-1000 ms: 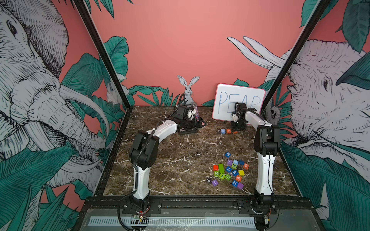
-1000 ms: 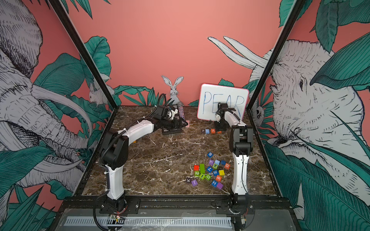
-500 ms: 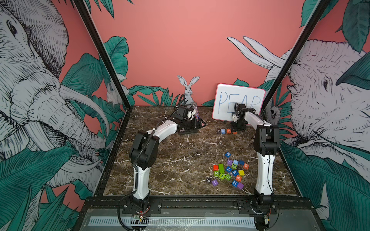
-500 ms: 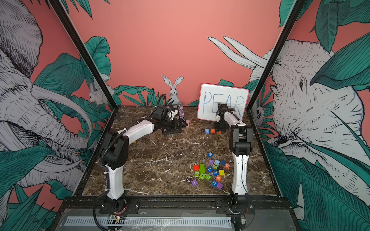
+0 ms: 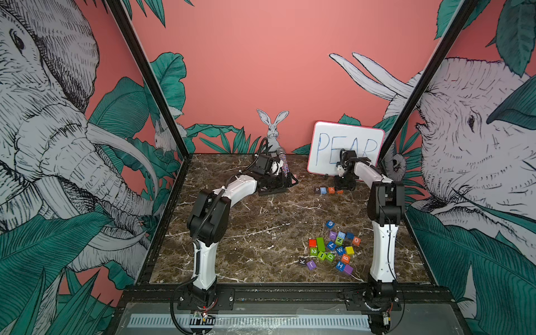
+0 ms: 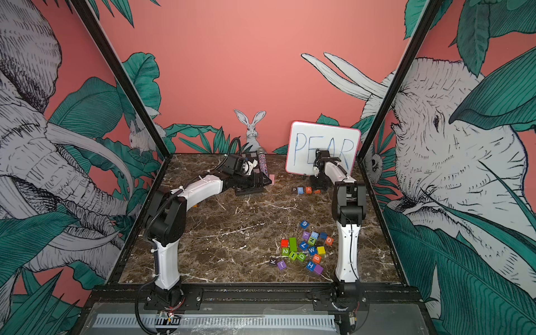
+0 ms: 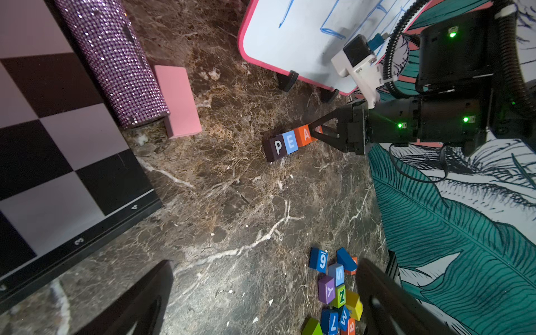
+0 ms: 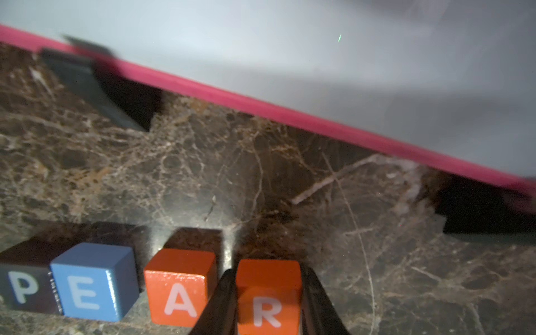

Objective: Spell the uppercase word “pear” with letter blocks
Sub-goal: Place the letter block at the center of the board.

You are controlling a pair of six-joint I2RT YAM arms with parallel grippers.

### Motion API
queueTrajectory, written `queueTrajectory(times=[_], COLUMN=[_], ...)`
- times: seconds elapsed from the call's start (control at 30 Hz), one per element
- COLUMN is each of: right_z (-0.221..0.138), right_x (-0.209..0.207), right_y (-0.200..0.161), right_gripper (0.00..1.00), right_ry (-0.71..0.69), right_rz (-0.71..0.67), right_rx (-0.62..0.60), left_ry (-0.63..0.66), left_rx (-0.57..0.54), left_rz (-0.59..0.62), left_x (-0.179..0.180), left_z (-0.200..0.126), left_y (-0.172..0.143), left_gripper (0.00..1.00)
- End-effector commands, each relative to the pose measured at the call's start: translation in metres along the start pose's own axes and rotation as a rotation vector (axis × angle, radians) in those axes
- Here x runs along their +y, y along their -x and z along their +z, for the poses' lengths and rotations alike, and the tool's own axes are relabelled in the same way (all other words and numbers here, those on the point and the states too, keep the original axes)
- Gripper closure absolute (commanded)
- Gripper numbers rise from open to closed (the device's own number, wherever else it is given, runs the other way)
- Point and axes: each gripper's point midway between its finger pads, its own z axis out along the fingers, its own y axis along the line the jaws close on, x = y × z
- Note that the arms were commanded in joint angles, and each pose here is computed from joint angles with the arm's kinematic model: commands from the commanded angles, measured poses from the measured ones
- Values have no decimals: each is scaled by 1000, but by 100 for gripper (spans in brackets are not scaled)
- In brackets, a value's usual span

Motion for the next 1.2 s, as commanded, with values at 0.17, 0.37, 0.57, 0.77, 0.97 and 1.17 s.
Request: queueTrajectory(times=[0.17,0.37,0.57,0.77,0.97,1.17], right_z=[6,3,-3,-6,-20,-49], right_x=[-4,-3,-3,-2,0,5], right_y=[2,1,3,3,6,15], right_gripper=[70,66,61,59,58,57], right_ry=[-10,-8,-12,-15,-26,-44], right_rz=[24,28,28,26,17,-2], right_rx=[2,-1,-13,-13,-32,-89], left_ry=[-6,-9,-11,-12,-13,1], left_rx=[-28,-31,-31,-31,-36,-63], left_rz=[18,19,20,17,16,36], left_x=[-10,-11,-11,-10,-11,-10], left_z=[-17,-18,-18,-18,-20,-32], left_y=[6,6,5,3,2,-4], left_gripper=[1,1,1,1,1,1])
